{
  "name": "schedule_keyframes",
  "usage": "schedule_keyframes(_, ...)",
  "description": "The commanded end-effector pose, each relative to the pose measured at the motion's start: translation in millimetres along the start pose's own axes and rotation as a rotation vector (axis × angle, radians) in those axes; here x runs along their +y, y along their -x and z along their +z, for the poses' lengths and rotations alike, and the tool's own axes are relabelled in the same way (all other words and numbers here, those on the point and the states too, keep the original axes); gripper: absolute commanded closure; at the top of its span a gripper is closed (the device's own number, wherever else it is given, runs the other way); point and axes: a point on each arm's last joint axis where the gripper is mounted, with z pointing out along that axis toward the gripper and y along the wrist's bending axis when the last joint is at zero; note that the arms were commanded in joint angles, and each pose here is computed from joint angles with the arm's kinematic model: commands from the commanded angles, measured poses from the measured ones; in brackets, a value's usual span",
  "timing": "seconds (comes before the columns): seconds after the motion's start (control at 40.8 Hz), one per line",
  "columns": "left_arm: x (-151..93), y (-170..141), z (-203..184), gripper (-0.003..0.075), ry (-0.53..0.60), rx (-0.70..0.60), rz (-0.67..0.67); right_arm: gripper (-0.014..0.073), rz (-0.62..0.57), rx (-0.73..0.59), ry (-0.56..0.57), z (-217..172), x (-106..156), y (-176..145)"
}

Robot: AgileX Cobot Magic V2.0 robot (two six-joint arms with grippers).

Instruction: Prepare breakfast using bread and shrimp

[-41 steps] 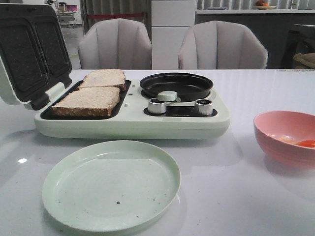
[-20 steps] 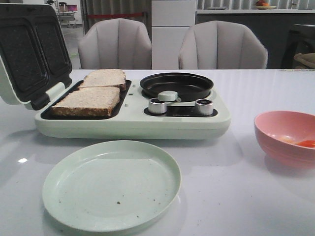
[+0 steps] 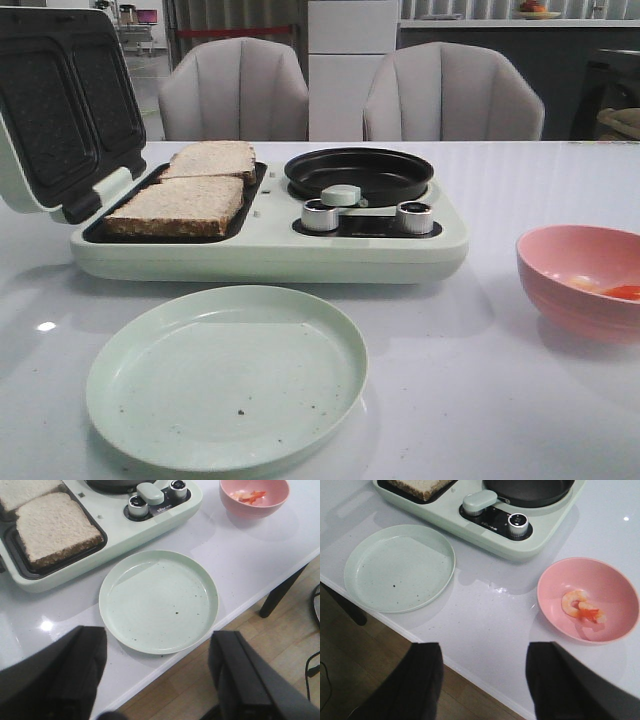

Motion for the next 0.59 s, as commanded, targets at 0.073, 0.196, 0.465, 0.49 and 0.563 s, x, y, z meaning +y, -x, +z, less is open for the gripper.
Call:
schedule_keyframes(0.073,-4.0,14.3,-5.2,0.0234,-0.042,-0.112,0.002,0.0112,-0.008,-0.081,-0.002,-5.0,0.4,11.7)
schedule_keyframes(0.196,-4.9,19.0,-5.7,0.0234,-0.045,-0.128,0.004,0.0112,-0.008,-0.081,-0.002,-5.0,0.4,11.7)
schedule_keyframes(0.465,-4.1,42.3,11.4,0.0234,0.118,0.168,0.038,0.0112,-0.008,-0.081,-0.002,-5.0,0.4,11.7)
schedule_keyframes(0.49,-5.4,44.2,18.2,0.0235,0.135,0.217,0.042,0.0112,-0.008,-0.081,-0.002,-5.0,0.4,11.7)
schedule_keyframes(0.563,-7.3,48.9,31.0,0.0248,0.172,0.309,0.044,0.0112,-0.008,-0.081,-0.002,-5.0,0.4,11.7)
